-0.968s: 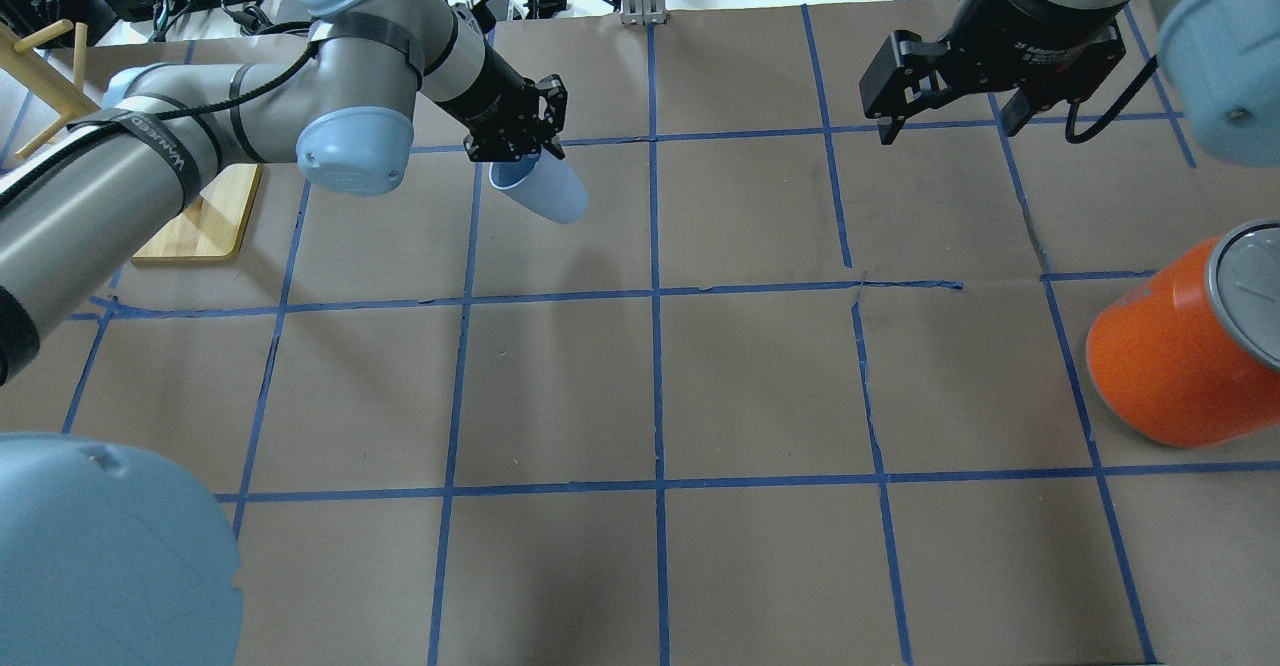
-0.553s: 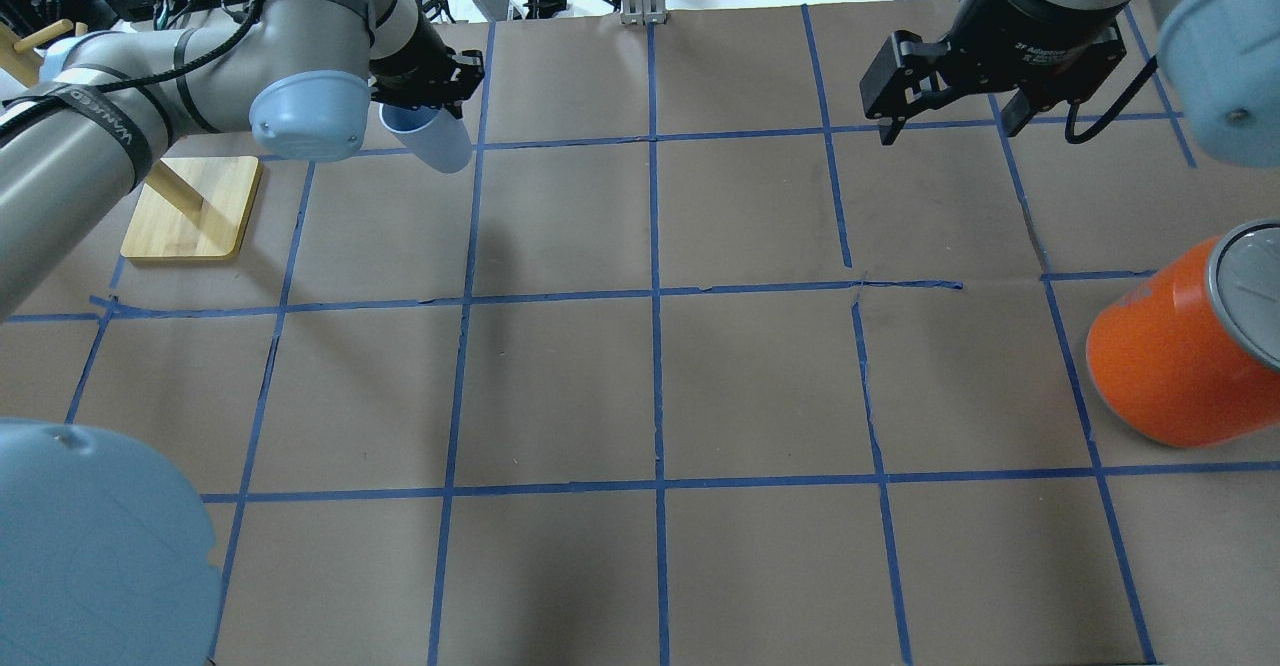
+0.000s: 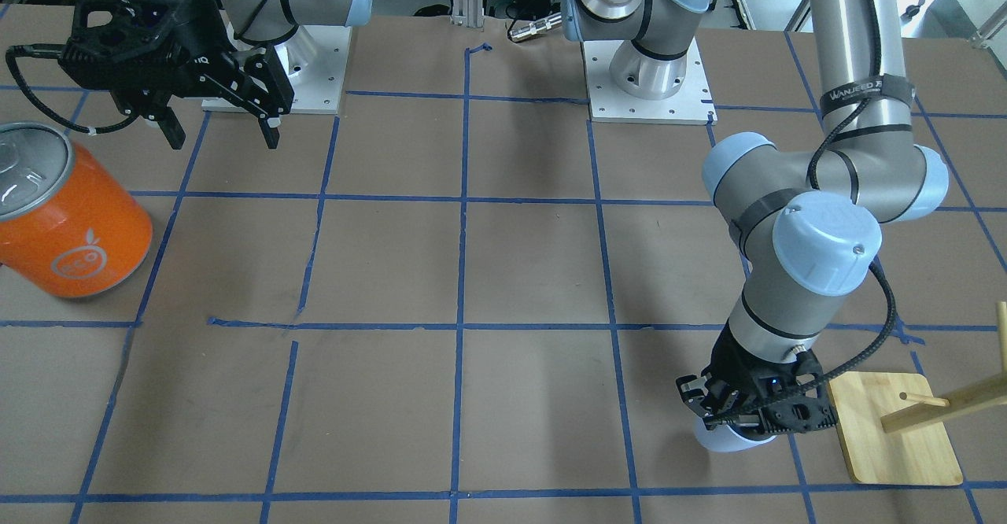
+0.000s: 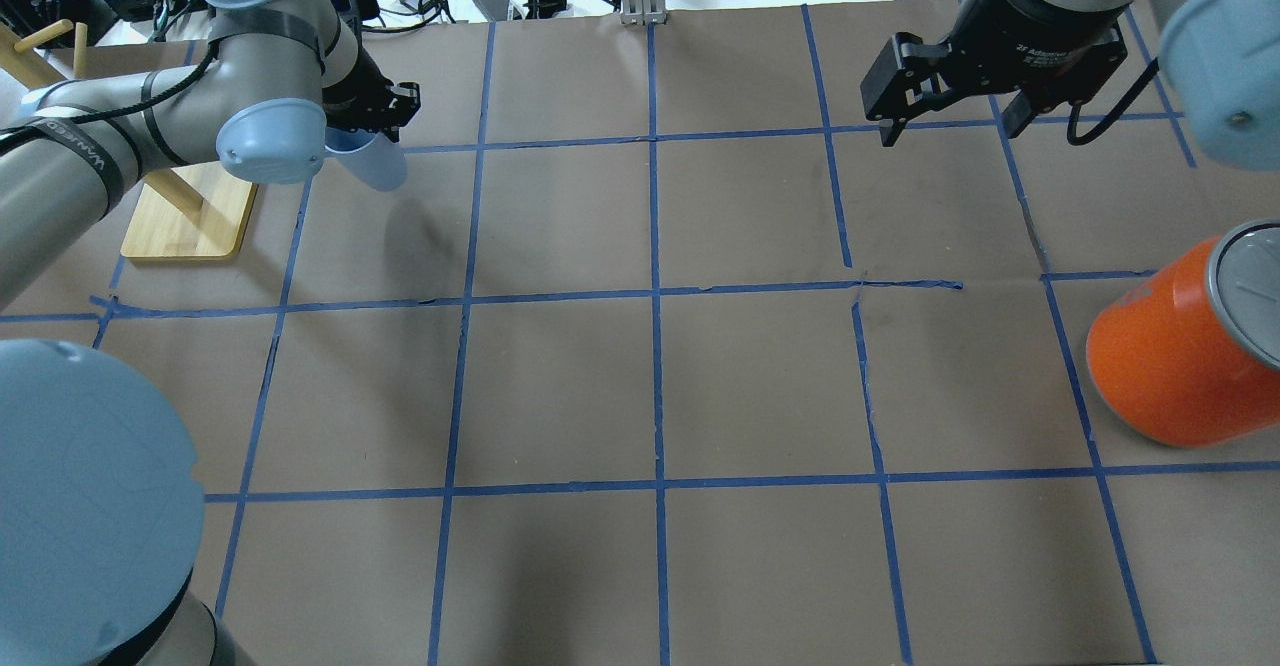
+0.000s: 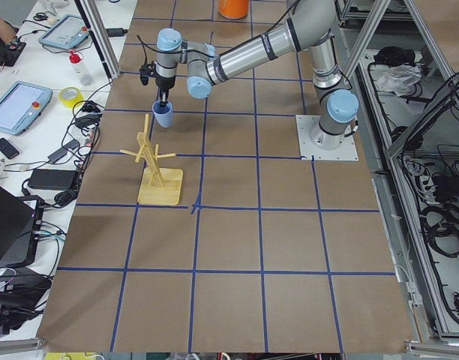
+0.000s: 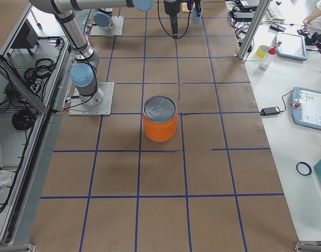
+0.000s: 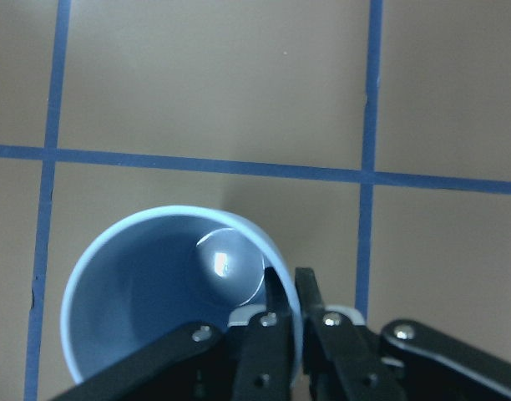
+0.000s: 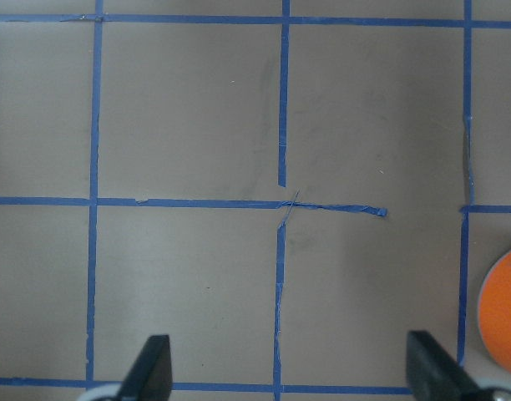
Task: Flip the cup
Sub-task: 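Set the cup upright near the wooden stand with the left gripper, then open the left gripper and raise it away from the cup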
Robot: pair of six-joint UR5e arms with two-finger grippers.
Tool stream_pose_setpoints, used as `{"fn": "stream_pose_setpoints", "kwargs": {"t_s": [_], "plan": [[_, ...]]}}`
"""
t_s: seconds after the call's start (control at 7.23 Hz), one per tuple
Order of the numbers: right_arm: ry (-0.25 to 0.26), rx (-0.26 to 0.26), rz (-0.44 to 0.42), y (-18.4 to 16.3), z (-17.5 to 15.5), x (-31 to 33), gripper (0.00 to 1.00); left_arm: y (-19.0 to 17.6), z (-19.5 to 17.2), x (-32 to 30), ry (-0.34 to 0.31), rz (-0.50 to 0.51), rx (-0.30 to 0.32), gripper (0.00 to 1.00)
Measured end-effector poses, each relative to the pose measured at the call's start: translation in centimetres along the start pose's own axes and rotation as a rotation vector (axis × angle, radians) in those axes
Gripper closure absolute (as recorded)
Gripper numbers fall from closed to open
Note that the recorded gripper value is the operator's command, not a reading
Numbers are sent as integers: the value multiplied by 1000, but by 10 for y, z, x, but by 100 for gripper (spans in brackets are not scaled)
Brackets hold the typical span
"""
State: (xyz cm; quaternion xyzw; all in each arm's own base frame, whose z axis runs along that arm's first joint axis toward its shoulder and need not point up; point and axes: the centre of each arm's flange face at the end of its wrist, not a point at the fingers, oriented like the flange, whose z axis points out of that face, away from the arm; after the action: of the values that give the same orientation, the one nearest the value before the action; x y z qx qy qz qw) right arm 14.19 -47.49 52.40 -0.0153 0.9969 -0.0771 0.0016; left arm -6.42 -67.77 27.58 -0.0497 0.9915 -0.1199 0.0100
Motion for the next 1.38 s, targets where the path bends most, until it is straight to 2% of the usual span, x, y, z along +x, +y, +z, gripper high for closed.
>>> {"fn": "stream_pose_setpoints", "kwargs": {"t_s": [0.14,0.28,0.55,0.83,1.11,1.38], "plan": [[0,-1,0,0,0,0,0,2,8,-1,-3,-1,-14,60],[0,-1,1,0,0,0,0,3,14,-2,-5,-2,-23,1],[0,-2,0,0,0,0,0,2,13,-2,-6,-6,-30,0],[0,-3,0,1,1,0,0,3,-14,-1,-6,-8,-59,0],[0,-3,0,1,0,0,0,9,-100,1,-6,-9,-139,0],[0,-1,1,2,-1,0,0,39,-193,6,3,-2,-203,0]]}}
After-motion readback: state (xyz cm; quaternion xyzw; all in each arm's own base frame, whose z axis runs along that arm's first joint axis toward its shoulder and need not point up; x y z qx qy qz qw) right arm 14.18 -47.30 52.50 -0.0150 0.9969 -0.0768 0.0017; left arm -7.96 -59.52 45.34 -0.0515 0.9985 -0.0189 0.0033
